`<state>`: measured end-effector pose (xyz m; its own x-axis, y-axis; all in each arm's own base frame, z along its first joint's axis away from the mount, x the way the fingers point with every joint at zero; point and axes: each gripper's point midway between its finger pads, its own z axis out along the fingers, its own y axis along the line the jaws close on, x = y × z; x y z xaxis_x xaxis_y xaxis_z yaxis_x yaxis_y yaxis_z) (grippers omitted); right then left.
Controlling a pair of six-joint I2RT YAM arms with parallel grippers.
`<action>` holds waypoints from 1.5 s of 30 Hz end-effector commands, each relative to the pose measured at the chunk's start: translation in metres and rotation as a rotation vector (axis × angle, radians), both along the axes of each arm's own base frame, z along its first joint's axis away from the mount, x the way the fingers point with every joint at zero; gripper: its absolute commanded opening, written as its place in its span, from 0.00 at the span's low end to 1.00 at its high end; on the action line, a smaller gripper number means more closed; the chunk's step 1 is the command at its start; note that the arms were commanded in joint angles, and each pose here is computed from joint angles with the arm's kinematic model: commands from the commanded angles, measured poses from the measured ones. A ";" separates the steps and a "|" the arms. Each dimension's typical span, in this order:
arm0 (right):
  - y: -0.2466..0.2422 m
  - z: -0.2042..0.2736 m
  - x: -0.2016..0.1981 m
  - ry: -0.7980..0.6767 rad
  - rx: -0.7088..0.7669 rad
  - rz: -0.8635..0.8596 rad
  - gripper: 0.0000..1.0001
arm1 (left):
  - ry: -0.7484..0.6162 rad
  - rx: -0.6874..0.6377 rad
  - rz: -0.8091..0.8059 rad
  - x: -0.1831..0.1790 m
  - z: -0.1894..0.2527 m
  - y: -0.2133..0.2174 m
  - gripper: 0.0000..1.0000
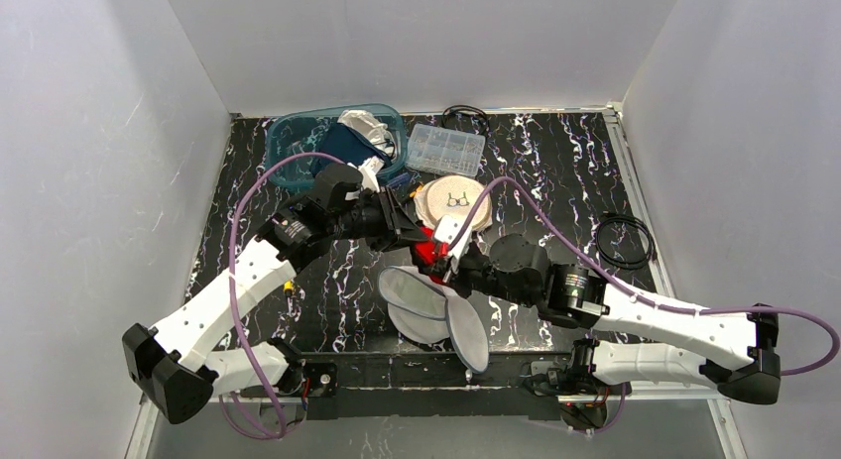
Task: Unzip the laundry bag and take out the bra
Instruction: Pick up the bra from the laundry bag, then place the bra in the bin.
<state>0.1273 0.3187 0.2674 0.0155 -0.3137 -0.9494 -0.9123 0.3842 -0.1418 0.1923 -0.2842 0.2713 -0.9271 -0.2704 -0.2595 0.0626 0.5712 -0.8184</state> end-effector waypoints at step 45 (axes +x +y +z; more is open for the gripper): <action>-0.039 0.029 0.003 0.164 0.329 -0.206 0.99 | -0.563 0.141 0.314 0.371 -0.018 0.210 0.00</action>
<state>0.1250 0.2811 0.2773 -0.2016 -0.0631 -0.9774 -0.8285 0.5433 0.1358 0.5486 -0.0861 0.2450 -0.5900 -0.5161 -0.6210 0.1823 0.6641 -0.7251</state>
